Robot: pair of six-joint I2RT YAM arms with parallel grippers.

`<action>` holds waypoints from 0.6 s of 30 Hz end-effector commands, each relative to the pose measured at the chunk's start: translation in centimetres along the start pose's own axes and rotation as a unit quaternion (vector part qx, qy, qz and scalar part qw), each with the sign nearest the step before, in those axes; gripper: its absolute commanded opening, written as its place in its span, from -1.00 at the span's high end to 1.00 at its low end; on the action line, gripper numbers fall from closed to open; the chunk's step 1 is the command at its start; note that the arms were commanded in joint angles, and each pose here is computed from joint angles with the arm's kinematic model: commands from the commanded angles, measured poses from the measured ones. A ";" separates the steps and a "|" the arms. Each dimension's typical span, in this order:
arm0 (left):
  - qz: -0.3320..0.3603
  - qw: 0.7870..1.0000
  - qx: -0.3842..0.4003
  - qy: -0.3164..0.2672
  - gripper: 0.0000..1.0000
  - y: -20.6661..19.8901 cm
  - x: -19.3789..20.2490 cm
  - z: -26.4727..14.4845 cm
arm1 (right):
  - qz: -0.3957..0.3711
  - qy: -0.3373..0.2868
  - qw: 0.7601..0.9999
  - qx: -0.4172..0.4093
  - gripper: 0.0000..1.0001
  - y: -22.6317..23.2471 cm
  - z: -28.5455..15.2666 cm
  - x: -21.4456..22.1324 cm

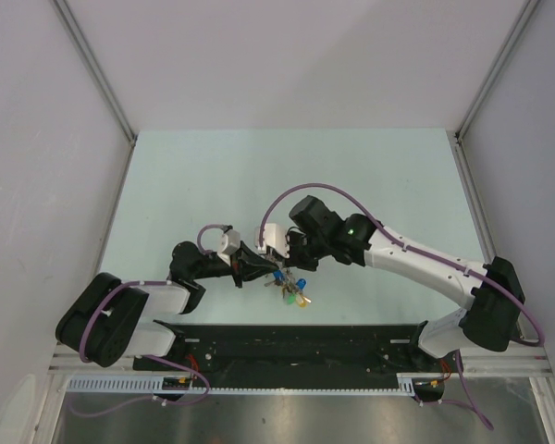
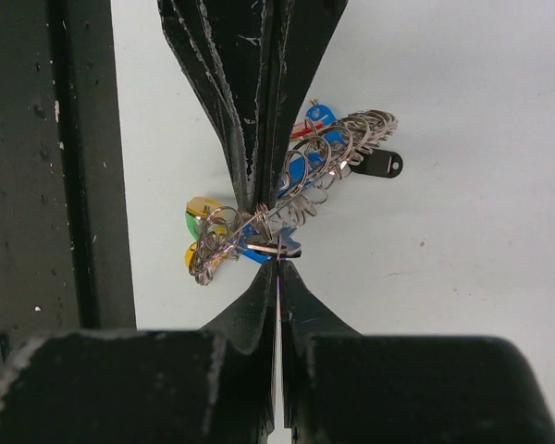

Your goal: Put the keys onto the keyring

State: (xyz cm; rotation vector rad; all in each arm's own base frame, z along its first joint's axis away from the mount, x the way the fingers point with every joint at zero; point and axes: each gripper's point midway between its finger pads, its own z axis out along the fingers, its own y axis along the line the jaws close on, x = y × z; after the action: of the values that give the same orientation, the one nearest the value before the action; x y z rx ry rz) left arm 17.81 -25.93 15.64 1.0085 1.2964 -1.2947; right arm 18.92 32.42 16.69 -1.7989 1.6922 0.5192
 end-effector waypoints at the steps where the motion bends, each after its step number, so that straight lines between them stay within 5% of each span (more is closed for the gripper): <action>1: 0.205 0.971 0.043 -0.112 1.00 -1.8 -7.5 0.5 | -0.020 -0.027 0.999 0.006 1.00 -0.5 -0.9 -2.2; 8: 0.209 0.970 0.034 -0.118 0.99 -1.7 -7.7 0.4 | -0.002 -0.011 1.000 0.009 1.00 -0.7 -0.9 -1.4; 18: 0.226 0.964 -0.036 -0.132 0.99 0.1 -8.1 -1.0 | 0.127 0.176 0.975 0.051 1.00 -1.3 -3.6 8.1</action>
State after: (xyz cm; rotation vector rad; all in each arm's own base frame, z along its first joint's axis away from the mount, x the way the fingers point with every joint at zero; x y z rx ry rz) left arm 18.94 -25.61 15.71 0.9715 1.2927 -1.2291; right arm 19.89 28.30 14.90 -1.7574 1.9301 0.3966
